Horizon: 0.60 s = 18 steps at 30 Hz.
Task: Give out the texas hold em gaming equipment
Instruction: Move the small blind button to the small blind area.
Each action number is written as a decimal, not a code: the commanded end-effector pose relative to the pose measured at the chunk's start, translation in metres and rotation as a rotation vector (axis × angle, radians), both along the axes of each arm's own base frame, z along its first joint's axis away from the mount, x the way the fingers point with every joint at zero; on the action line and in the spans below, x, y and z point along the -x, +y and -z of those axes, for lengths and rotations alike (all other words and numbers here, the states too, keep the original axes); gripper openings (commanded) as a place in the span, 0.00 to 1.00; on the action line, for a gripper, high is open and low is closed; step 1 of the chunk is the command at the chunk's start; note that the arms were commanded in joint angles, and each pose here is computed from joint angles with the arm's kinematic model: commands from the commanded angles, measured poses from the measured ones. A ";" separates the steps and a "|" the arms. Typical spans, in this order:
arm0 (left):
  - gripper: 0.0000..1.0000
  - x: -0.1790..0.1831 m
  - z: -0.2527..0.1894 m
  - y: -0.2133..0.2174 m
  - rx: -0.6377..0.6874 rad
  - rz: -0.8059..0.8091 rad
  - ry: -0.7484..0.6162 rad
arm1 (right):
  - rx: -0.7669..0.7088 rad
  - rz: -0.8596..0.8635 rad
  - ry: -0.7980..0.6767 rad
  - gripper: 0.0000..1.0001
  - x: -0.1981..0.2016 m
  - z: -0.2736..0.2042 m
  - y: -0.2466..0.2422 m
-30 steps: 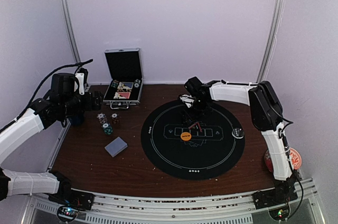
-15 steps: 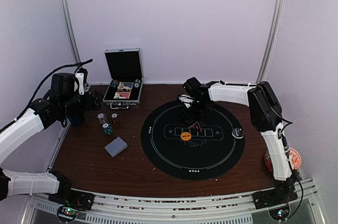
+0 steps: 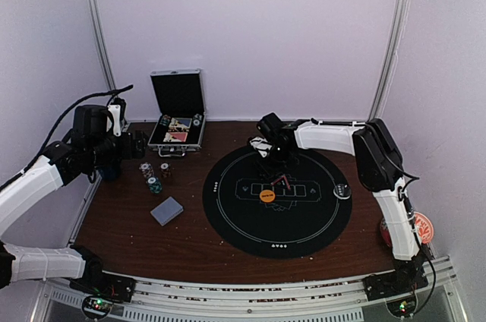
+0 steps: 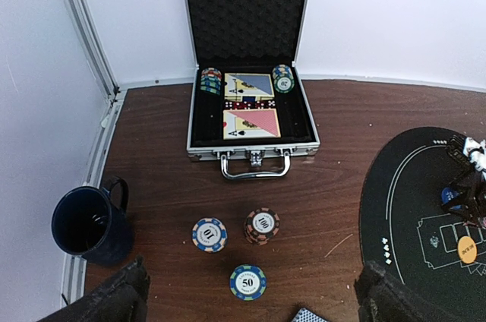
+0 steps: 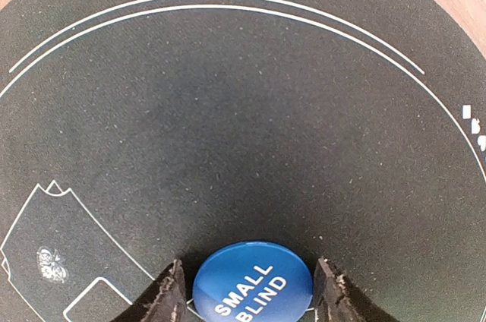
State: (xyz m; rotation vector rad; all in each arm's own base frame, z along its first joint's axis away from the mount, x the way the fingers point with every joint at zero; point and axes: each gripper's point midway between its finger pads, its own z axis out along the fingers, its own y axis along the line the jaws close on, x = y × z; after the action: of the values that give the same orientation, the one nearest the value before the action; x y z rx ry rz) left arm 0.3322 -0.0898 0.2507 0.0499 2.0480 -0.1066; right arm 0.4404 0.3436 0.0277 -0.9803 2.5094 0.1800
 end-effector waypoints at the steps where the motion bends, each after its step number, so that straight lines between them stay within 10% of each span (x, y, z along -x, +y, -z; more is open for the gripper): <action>1: 0.98 -0.003 -0.013 0.003 0.024 -0.012 -0.053 | 0.063 -0.061 0.113 0.58 0.031 0.041 0.002; 18: 0.98 -0.003 -0.014 0.004 0.020 -0.018 -0.056 | 0.027 -0.219 0.090 0.48 0.062 0.015 0.032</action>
State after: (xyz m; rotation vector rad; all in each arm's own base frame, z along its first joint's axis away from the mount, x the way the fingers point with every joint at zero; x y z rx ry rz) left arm 0.3324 -0.0887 0.2509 0.0463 2.0476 -0.1046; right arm 0.4253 0.3631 0.0289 -1.1080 2.4519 0.2031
